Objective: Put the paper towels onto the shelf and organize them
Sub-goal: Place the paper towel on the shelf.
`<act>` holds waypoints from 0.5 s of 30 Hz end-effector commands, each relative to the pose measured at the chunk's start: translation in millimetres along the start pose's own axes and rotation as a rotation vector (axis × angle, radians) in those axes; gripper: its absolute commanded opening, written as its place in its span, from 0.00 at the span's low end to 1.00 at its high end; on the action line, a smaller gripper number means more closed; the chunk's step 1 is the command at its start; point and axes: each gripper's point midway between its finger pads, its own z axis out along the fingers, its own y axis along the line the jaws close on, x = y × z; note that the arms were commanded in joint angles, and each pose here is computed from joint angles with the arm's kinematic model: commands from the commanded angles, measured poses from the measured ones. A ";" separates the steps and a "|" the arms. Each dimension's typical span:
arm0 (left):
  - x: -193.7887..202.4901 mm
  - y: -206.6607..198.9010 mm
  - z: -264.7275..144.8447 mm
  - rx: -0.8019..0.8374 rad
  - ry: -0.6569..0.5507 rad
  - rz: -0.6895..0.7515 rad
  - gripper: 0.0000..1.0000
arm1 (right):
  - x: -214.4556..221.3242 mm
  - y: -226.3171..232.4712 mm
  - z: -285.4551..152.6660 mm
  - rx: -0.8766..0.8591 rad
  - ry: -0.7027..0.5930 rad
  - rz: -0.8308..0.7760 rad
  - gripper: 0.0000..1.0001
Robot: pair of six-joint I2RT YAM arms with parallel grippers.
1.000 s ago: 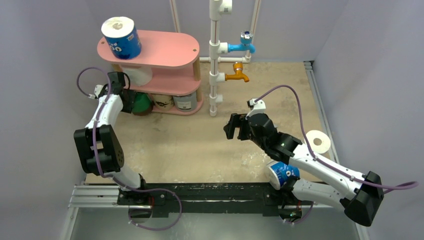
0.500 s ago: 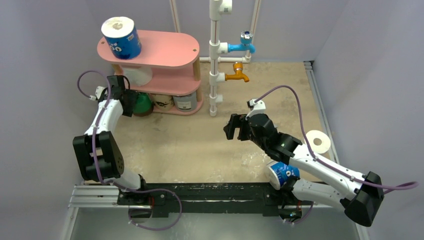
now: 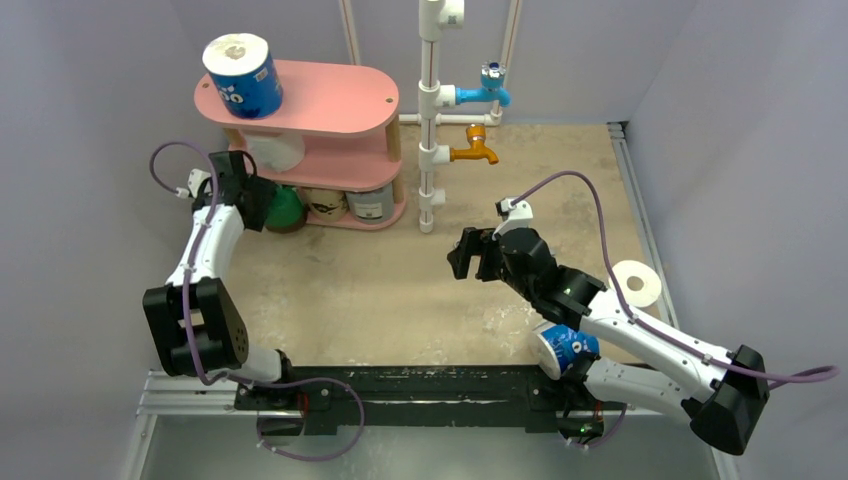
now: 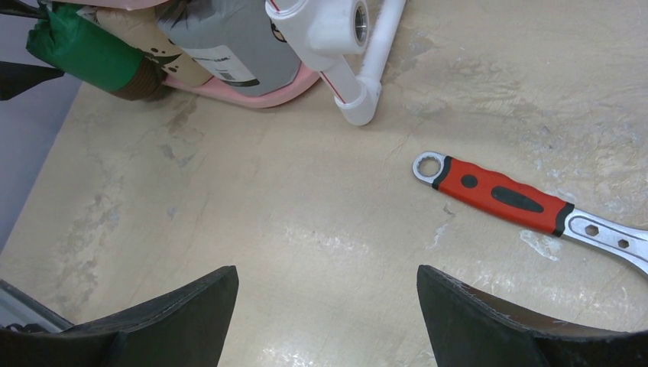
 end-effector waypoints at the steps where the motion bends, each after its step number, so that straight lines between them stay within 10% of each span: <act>1: -6.0 -7.8 -9.2 0.054 -0.020 0.018 0.62 | -10.1 4.9 -3.4 -0.031 -0.045 0.022 0.88; 15: 1.2 -29.1 10.0 0.187 -0.008 0.010 0.51 | -9.5 3.3 -3.7 -0.027 -0.048 0.021 0.88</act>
